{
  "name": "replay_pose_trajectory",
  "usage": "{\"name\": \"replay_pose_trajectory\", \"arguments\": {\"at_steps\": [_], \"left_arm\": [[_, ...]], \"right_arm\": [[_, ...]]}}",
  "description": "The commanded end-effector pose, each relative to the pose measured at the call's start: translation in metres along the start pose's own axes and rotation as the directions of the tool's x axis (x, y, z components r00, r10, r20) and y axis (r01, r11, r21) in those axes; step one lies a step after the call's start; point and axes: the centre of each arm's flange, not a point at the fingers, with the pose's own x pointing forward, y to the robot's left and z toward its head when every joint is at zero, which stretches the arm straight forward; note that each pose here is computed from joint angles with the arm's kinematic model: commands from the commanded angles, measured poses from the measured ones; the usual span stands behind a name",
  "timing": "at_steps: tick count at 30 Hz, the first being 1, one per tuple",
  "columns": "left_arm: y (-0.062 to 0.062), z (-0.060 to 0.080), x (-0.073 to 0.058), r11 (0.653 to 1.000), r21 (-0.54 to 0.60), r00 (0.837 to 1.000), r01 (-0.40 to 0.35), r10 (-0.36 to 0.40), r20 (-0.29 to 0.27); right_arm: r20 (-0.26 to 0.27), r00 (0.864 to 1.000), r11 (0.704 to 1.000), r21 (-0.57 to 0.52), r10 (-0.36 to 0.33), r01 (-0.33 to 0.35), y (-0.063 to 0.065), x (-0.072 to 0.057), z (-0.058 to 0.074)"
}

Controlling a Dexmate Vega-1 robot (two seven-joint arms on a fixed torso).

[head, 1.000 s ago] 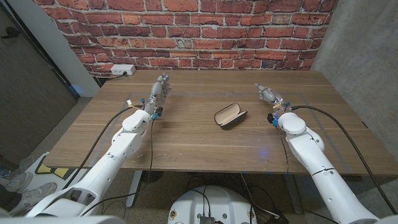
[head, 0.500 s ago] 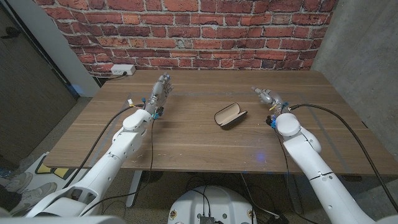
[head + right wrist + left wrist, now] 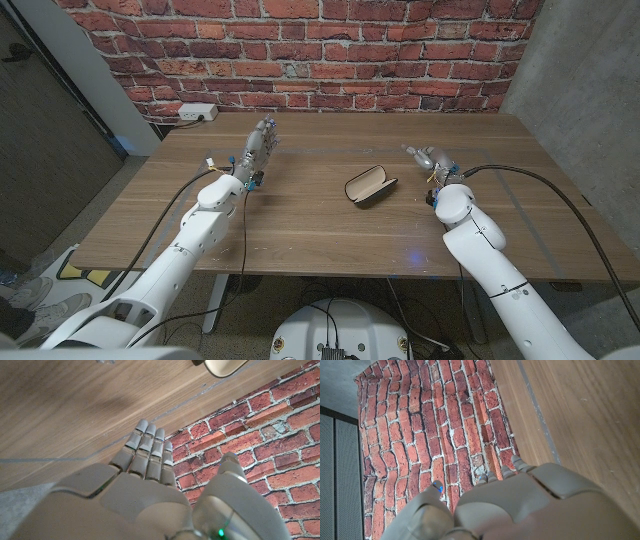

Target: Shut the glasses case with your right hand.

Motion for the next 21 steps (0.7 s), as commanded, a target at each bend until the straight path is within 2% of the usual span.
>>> {"name": "replay_pose_trajectory", "arguments": {"at_steps": [1,15,21], "left_arm": [[-0.003,0.001,0.006,1.0,0.006,1.0,0.019,-0.019,-0.002],[-0.004,0.0,0.011,1.0,0.006,1.0,0.022,-0.022,-0.002],[-0.004,-0.001,0.012,1.0,0.004,1.0,0.023,-0.023,-0.005]], "right_arm": [[-0.036,0.999,0.994,-0.103,-0.033,0.029,0.001,-0.02,0.016],[-0.149,0.988,0.97,-0.241,-0.045,0.008,0.006,-0.031,0.029],[-0.161,0.986,0.956,-0.294,-0.053,0.003,0.01,-0.032,0.036]]}}
